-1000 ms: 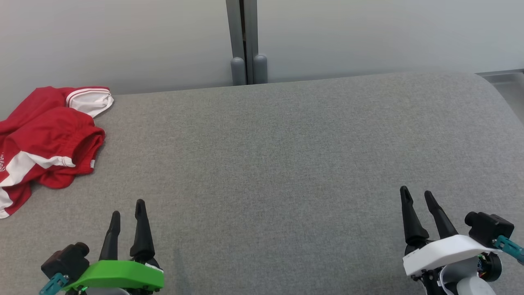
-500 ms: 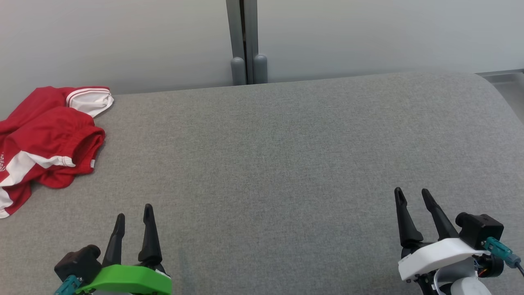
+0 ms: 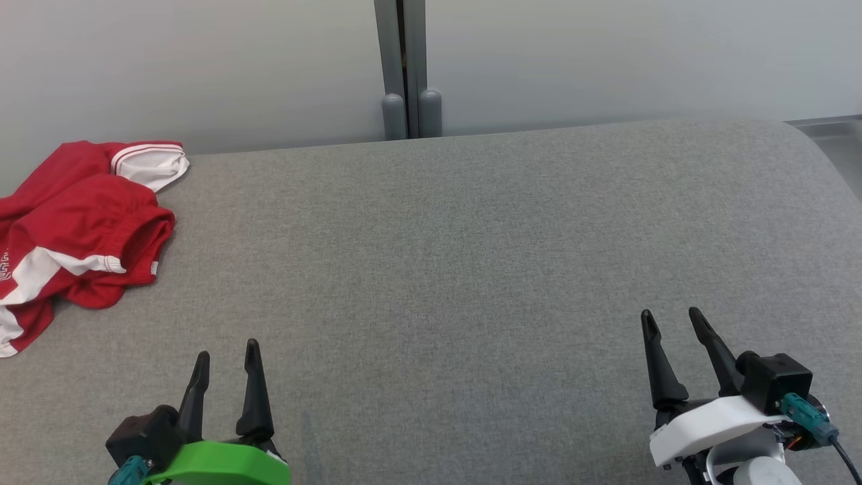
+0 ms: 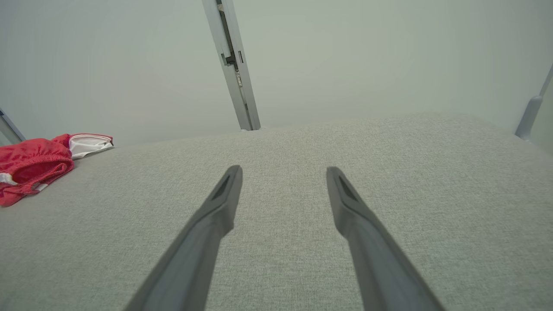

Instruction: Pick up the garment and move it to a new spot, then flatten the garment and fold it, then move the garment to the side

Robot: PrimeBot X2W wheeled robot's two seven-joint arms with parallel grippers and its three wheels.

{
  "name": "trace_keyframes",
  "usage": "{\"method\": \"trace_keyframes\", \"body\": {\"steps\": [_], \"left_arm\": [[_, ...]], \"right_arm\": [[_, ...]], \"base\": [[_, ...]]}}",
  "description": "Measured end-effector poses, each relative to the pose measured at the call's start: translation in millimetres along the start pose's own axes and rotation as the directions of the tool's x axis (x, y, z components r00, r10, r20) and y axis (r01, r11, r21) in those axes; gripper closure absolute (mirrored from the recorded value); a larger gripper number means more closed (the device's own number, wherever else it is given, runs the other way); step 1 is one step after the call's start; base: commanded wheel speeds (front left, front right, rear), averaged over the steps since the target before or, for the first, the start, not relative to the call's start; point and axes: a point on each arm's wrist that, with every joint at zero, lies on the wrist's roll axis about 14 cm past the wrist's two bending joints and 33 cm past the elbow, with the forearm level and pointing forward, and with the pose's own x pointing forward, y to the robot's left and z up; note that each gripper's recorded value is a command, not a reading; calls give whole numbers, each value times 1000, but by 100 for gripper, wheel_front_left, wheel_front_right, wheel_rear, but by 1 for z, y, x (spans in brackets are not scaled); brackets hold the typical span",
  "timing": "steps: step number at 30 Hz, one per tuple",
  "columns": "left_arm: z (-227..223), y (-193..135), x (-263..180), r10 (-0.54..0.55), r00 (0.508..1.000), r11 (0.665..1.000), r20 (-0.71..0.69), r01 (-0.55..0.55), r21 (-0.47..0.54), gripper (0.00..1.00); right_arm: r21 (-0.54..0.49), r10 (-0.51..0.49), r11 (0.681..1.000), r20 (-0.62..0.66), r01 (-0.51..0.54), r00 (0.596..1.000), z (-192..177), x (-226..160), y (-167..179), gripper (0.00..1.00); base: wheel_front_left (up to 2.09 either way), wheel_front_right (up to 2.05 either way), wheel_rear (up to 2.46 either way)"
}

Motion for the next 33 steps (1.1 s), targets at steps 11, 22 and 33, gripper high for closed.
{"method": "trace_keyframes", "body": {"steps": [11,22,33], "left_arm": [[-8,0,-4,-8,1000,998,-17,9,57,0],[-11,-4,-6,-28,999,993,-16,30,116,0],[-12,-3,-8,-31,999,989,-17,33,141,0]], "right_arm": [[-78,21,997,11,-21,1000,2,0,4,0],[-153,52,987,17,-49,998,2,0,10,0],[-186,68,981,22,-63,997,3,0,13,0]], "base": [[0,0,0],[0,0,0],[0,0,0]]}}
